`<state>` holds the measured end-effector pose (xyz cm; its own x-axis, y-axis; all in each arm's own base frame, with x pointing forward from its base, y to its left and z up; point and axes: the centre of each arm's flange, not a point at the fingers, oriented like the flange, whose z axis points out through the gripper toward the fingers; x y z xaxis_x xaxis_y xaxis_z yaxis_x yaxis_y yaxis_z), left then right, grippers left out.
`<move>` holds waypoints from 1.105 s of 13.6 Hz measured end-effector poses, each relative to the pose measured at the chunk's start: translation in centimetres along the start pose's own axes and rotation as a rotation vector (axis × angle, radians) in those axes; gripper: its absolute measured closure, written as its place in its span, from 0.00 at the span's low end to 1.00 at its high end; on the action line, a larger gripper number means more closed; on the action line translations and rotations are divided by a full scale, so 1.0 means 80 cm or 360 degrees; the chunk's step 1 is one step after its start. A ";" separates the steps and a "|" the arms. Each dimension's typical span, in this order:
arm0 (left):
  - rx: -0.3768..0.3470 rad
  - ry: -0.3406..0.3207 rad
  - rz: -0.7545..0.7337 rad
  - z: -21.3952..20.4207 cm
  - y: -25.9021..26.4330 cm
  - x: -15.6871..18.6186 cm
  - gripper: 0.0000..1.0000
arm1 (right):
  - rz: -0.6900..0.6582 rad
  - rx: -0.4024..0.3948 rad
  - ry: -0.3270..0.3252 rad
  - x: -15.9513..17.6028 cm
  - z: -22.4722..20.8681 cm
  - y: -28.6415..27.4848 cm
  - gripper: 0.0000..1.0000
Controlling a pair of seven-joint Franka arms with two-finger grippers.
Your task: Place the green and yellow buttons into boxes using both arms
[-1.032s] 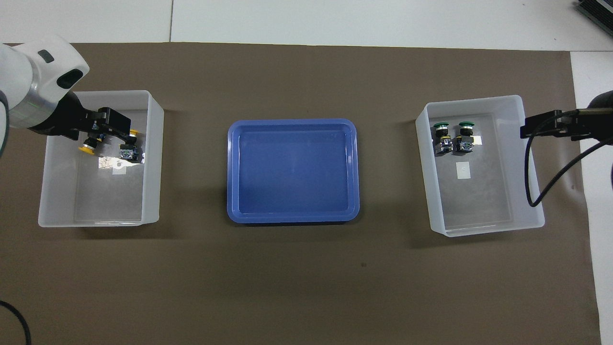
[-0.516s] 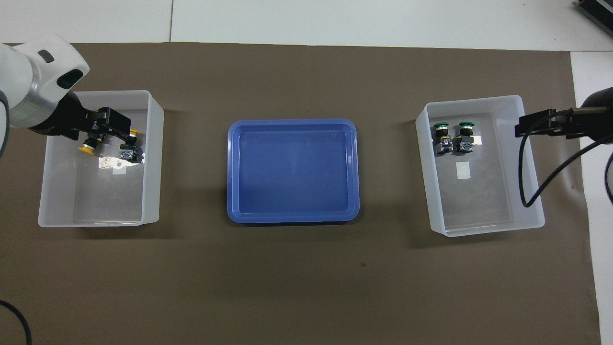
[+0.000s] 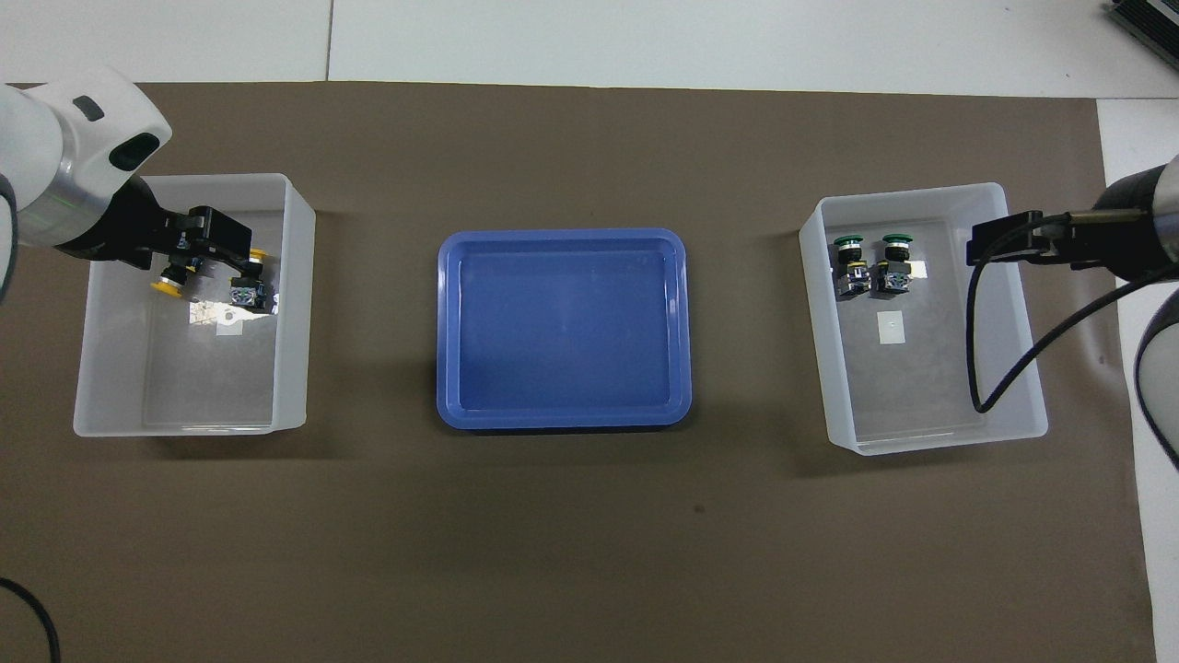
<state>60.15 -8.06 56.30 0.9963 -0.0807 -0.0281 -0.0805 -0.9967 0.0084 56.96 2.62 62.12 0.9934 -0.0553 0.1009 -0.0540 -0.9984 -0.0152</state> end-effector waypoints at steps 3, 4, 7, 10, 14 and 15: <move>0.0000 0.0000 0.0000 0.000 0.000 0.000 0.00 | 0.0026 -0.0010 -0.0076 -0.006 0.004 0.009 0.00; 0.0000 0.0000 0.0000 0.000 0.000 0.000 0.00 | 0.0029 -0.0011 -0.0088 -0.008 0.005 0.010 0.00; 0.0000 0.0000 0.0000 0.000 0.000 0.000 0.00 | 0.0029 -0.0013 -0.0100 -0.009 0.009 0.009 0.00; 0.0000 0.0000 0.0000 0.000 0.000 0.000 0.00 | 0.0040 -0.0016 -0.0124 -0.010 0.016 0.014 0.00; 0.0000 0.0000 0.0000 0.000 0.000 0.000 0.00 | 0.0040 -0.0017 -0.0141 -0.011 0.022 0.014 0.00; 0.0000 0.0000 0.0000 0.000 0.000 0.000 0.00 | 0.0047 -0.0018 -0.0142 -0.011 0.022 0.013 0.00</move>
<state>60.15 -8.06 56.31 0.9963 -0.0807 -0.0279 -0.0805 -0.9967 0.0084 56.20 1.64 60.23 0.9964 -0.0841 0.0115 -0.0840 -0.9964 -0.0058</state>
